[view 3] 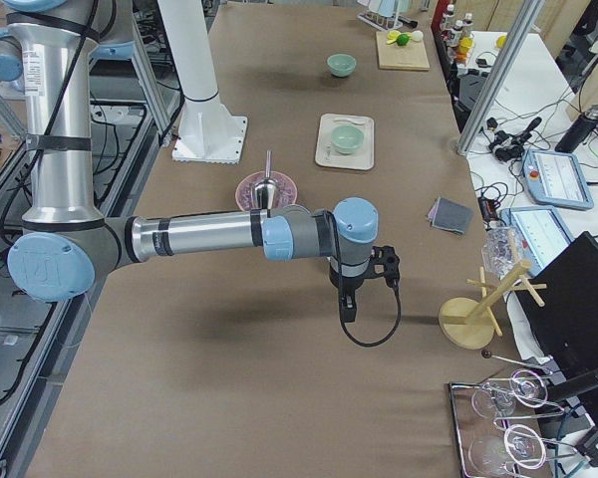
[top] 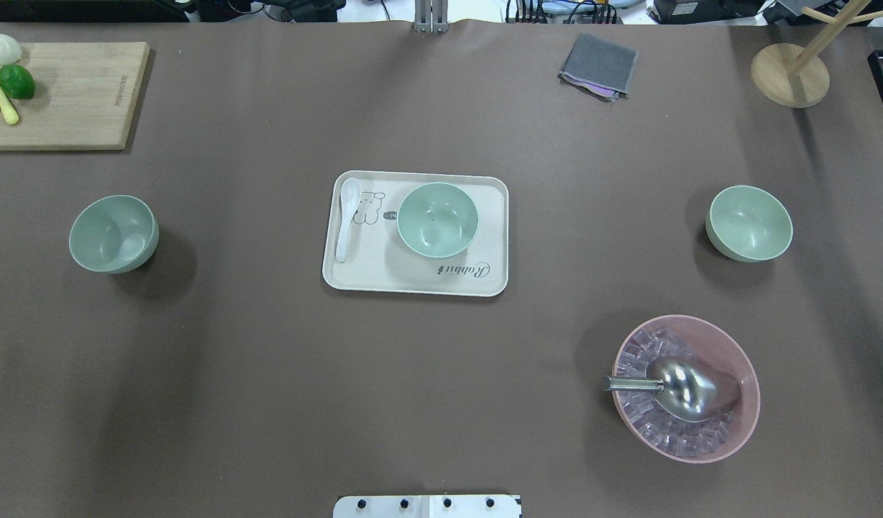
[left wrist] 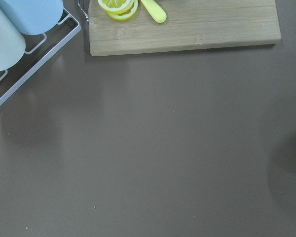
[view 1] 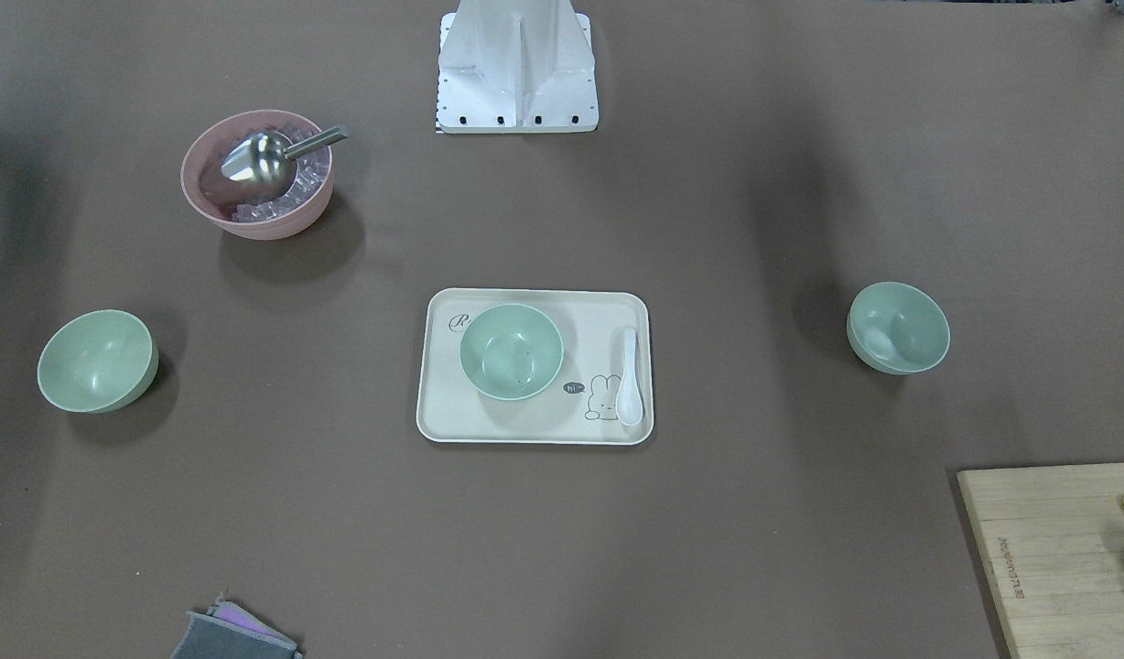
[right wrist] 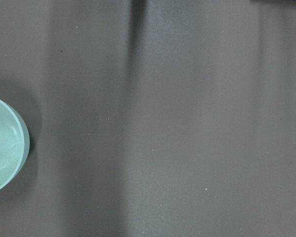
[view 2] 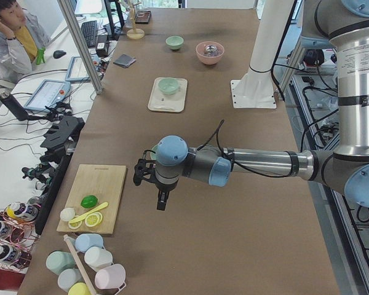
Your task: Stack green bowls together
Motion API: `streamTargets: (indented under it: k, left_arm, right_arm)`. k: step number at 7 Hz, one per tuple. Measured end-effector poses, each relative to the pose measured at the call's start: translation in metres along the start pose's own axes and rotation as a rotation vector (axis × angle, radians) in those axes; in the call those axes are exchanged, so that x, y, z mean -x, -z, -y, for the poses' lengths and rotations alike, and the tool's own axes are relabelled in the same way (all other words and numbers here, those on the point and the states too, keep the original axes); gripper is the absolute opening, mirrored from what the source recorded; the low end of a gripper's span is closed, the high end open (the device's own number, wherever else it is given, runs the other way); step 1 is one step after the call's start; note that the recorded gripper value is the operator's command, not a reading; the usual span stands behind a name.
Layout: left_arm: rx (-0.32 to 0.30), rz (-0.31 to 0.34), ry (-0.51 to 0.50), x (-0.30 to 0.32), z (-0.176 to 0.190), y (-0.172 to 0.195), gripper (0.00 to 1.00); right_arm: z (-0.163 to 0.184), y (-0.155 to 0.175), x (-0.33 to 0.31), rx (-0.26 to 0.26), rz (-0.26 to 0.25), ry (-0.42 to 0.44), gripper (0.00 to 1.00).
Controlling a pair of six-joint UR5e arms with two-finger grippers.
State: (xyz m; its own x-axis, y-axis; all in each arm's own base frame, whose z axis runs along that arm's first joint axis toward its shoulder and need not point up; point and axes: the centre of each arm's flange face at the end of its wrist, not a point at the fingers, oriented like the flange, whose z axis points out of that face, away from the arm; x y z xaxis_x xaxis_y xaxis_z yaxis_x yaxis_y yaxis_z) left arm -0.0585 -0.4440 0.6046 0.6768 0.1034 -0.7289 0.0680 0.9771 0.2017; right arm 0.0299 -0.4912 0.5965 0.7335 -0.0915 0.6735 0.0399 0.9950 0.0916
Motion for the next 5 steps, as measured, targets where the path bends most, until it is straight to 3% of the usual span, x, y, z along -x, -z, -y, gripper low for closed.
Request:
streamTargets:
  k: [3,5]
  left_arm:
    - [0.002,-0.019,0.002,0.004,-0.002,-0.004,0.99]
    - [0.027,-0.133,0.023,0.003,-0.011,-0.011,0.98]
  right_arm:
    - [-0.006,-0.004,-0.003,0.01,0.011,-0.022,1.0]
    - [-0.009,-0.006,-0.003,0.016,0.041,-0.028,1.0]
